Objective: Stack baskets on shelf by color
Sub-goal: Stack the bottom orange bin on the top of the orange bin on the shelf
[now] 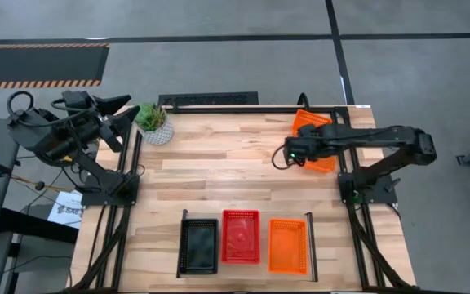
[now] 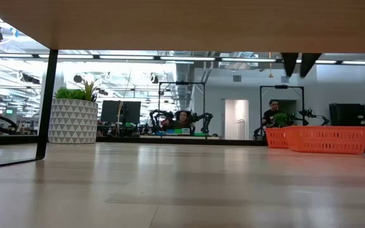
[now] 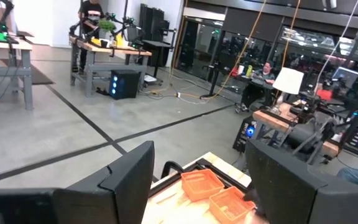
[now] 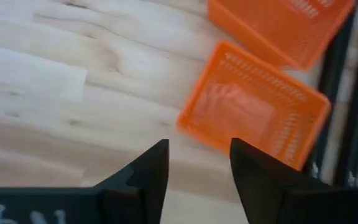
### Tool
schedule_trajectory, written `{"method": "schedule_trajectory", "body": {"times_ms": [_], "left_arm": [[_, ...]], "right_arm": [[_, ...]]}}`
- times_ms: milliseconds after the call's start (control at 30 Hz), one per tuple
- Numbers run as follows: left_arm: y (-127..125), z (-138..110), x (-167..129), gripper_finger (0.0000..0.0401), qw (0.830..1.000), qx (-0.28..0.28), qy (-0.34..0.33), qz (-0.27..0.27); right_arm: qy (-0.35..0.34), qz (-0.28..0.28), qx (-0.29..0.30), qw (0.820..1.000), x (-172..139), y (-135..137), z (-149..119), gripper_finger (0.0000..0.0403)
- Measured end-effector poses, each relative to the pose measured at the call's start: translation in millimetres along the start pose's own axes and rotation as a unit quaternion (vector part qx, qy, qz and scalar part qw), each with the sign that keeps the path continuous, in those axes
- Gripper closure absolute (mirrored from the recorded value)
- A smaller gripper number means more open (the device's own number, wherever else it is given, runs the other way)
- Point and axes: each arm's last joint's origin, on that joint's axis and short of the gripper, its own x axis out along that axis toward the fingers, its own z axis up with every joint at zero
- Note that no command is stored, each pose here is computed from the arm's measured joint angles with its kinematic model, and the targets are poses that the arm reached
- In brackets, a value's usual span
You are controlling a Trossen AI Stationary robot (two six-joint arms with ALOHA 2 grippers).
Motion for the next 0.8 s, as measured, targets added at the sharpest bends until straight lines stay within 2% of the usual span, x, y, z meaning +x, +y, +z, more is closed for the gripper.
{"method": "schedule_trajectory", "body": {"times_ms": [267,400,600,800], "left_arm": [[0,0,0,0.0159,1.000,-0.001,0.000,0.001],[0,0,0,0.0159,1.000,-0.006,0.000,0.001],[0,0,0,0.0159,1.000,-0.004,0.001,0.001],[1,0,0,0.0159,1.000,-0.004,-0.001,0.004]], "right_arm": [[0.020,-0.029,0.024,0.999,52,6,20,0.0168],[0.038,-0.042,0.048,0.997,77,5,26,0.0168],[0.048,-0.021,0.061,0.997,105,6,34,0.0169],[0.073,-0.030,0.086,0.993,131,2,39,0.0170]]}}
